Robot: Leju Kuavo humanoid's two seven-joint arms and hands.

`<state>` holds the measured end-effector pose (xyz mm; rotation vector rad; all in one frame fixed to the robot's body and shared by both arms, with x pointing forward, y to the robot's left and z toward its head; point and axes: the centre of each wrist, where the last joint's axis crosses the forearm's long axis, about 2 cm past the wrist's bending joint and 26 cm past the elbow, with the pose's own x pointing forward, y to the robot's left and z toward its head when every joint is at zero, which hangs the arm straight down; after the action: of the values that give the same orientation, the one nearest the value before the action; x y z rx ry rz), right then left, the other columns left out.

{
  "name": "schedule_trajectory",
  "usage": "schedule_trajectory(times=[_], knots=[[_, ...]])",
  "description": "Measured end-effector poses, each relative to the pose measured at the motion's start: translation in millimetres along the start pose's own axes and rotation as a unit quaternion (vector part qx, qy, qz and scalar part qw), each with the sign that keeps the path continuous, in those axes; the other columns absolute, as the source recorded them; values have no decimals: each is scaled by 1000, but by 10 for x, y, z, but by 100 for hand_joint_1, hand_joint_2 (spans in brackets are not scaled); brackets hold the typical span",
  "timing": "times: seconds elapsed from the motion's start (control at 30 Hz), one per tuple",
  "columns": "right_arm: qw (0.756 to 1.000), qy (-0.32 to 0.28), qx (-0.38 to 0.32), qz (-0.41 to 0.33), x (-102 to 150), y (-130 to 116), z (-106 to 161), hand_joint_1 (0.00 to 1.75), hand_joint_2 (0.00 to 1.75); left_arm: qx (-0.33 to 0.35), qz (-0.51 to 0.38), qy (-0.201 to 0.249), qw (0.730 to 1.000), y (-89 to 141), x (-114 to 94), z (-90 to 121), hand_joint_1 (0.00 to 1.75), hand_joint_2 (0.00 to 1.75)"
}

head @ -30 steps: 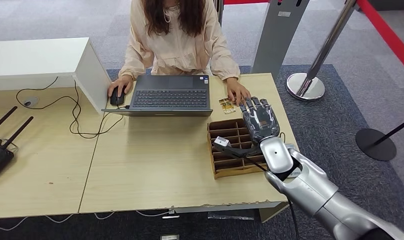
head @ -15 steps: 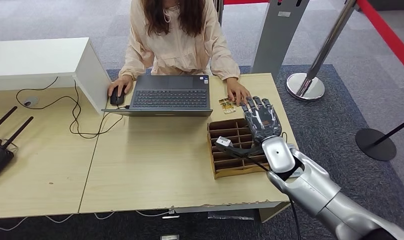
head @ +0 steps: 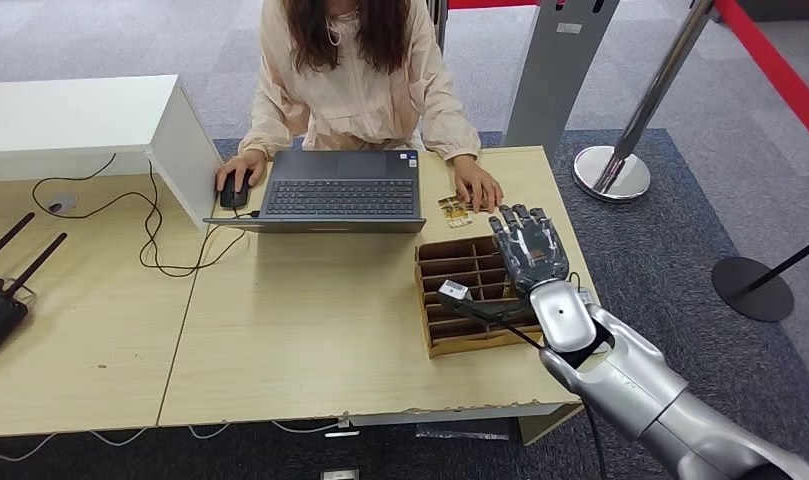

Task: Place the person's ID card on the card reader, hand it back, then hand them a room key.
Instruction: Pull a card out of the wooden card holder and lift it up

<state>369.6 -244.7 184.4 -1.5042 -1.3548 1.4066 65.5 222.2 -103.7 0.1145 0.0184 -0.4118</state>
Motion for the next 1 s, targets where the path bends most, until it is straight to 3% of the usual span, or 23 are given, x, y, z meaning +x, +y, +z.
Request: schedule_trajectory(times=[1.0], knots=[[1000,10,3,-12,-68,257,69,59,175,0,2,-13,1000,0,0,0,0,0]])
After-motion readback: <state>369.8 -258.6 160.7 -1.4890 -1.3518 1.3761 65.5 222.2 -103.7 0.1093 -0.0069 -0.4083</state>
